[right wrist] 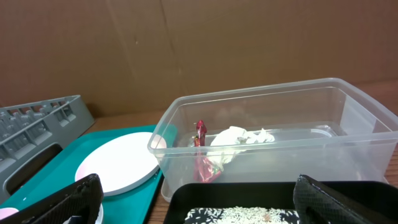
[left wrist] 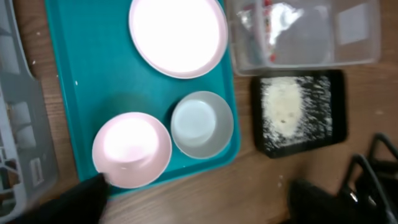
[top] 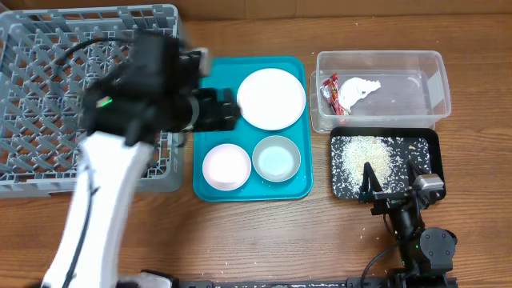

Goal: Sort waste into correct bins and load items into the dishwasher
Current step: 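Reach the left gripper to the grey bowl on the teal tray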

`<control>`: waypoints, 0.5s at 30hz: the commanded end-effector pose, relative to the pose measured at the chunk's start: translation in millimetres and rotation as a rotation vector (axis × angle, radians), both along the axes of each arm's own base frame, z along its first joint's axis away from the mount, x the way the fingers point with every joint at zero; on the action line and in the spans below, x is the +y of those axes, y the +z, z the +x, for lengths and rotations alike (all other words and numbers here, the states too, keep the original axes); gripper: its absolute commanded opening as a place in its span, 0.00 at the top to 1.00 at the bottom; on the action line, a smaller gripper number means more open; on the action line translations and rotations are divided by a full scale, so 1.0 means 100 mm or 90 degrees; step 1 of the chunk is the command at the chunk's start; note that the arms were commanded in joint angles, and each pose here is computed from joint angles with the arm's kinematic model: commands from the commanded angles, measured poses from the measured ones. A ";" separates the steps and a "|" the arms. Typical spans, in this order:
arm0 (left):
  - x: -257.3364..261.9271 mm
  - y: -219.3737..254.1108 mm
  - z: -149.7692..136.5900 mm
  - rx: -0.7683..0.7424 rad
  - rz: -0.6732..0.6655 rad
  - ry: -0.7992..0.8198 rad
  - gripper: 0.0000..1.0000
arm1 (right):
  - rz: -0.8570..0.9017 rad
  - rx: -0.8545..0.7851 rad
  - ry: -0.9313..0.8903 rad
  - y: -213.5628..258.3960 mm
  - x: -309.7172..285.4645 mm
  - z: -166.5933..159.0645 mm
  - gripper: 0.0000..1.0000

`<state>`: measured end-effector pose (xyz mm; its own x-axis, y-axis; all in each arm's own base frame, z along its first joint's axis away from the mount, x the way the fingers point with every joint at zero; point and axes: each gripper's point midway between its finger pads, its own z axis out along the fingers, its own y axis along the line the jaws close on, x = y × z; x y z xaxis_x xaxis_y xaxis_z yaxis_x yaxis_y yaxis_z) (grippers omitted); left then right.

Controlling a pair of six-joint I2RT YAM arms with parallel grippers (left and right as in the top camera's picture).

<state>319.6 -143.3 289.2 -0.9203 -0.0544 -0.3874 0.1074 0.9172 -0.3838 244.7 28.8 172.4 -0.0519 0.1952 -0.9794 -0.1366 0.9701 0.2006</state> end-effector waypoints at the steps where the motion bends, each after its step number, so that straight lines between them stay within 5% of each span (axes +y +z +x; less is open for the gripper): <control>1: 0.01 -0.42 0.32 0.014 0.121 0.047 0.00 | -0.002 -0.005 -0.005 -0.01 -0.02 0.00 0.00; 4: -0.18 -0.81 0.39 0.070 0.144 0.017 0.00 | -0.002 -0.005 -0.005 -0.01 -0.02 0.00 0.00; 11: -0.54 -1.79 0.34 0.241 0.178 -0.014 0.36 | -0.002 -0.005 -0.006 -0.01 -0.02 0.00 0.00; 15: -0.51 -2.01 0.46 0.252 0.185 0.035 0.32 | -0.002 -0.005 -0.006 -0.01 -0.02 0.00 0.00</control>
